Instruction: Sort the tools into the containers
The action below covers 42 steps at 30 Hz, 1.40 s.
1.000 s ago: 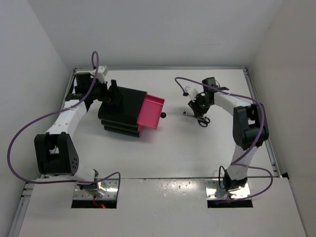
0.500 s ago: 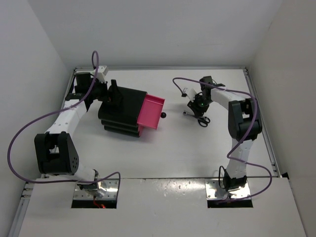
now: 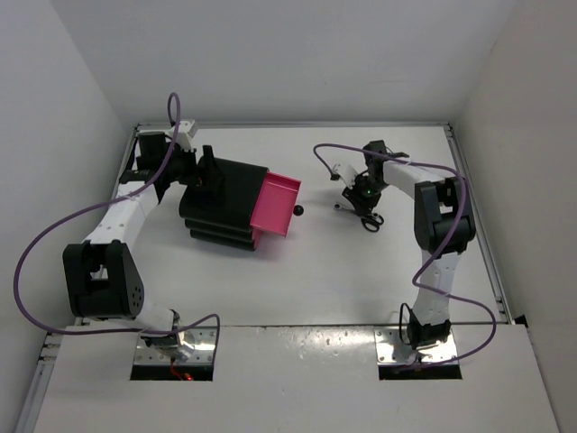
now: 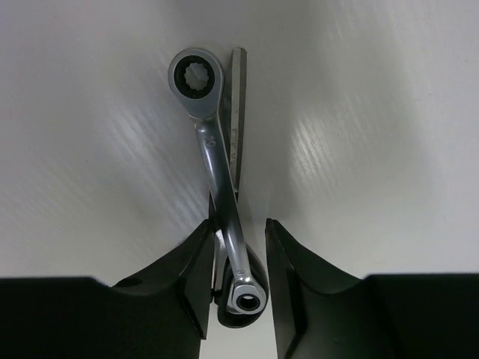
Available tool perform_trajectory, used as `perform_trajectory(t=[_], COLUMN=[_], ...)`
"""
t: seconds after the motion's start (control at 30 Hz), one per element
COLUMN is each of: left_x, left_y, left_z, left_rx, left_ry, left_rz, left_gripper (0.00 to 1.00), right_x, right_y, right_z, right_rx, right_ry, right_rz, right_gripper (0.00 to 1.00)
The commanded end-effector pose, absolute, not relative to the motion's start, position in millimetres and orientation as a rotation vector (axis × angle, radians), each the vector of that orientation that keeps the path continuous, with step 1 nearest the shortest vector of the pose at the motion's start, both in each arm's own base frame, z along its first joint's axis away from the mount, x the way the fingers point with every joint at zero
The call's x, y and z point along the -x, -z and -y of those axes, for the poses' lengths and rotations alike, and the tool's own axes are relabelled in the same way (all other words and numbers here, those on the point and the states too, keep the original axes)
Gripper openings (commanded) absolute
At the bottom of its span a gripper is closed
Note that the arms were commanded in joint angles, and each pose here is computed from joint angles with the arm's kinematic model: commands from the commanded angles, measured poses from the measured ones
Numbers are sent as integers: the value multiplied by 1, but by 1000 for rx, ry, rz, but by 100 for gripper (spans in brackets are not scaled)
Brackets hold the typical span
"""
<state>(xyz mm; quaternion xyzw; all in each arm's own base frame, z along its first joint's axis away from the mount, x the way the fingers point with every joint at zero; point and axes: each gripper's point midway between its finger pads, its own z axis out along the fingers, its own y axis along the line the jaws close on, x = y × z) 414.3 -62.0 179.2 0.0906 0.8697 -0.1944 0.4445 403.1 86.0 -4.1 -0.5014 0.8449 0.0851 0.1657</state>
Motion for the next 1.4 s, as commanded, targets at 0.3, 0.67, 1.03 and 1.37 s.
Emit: perform_trajectory(t=[0.3,0.67,1.03,1.37], left_x=[-362,-374,-379,-372], left_y=[-95,-150,-260,-278], left_z=[50,38,-38,-61], left_rx=[-200,-176,225,289], left_ry=[434,380,192,135], left_rz=[-2510,-2331,-1965,-1910], left_gripper=[100,100,100,100], right_x=[-411,-382,-385,-383], right_y=[-1,-99,-233,-292], right_z=[-93,-109,-188,-341], right_rx=[1505,1413,972,831], right_ry=[-254,-375,-768,-1180], right_rz=[-2349,-2182,-1937,-1852], right_gripper=[9,2,1,0])
